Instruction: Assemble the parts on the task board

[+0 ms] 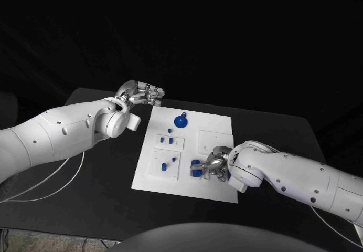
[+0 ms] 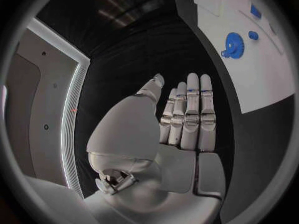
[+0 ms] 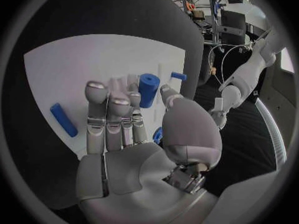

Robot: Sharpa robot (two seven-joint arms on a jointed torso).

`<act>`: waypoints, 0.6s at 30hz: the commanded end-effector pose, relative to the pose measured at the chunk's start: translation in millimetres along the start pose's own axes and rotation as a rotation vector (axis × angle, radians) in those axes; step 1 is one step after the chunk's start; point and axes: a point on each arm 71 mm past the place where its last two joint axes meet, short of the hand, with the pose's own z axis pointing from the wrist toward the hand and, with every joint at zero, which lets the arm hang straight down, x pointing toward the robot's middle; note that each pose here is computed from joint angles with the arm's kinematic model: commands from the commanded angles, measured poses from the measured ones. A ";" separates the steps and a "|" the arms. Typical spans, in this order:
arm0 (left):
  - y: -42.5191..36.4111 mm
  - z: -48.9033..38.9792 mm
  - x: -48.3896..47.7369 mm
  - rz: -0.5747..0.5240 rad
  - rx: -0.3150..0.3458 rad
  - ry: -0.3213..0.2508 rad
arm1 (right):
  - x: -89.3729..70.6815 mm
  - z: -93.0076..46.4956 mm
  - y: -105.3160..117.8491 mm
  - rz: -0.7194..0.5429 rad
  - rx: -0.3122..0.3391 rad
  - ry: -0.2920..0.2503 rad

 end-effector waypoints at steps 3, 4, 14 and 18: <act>-1.0 -0.1 1.4 -0.001 0.007 0.014 | -0.3 -4.0 -2.8 -0.010 0.020 -0.017; -1.0 -0.1 1.3 -0.001 0.007 0.014 | -0.6 -4.8 -3.1 -0.011 0.018 -0.020; -0.6 -0.4 -0.2 0.001 0.006 0.010 | -4.7 -15.0 -5.5 -0.028 -0.003 -0.037; -0.5 -0.6 -0.6 0.001 0.006 0.009 | -5.4 -18.3 -5.7 -0.039 -0.013 -0.031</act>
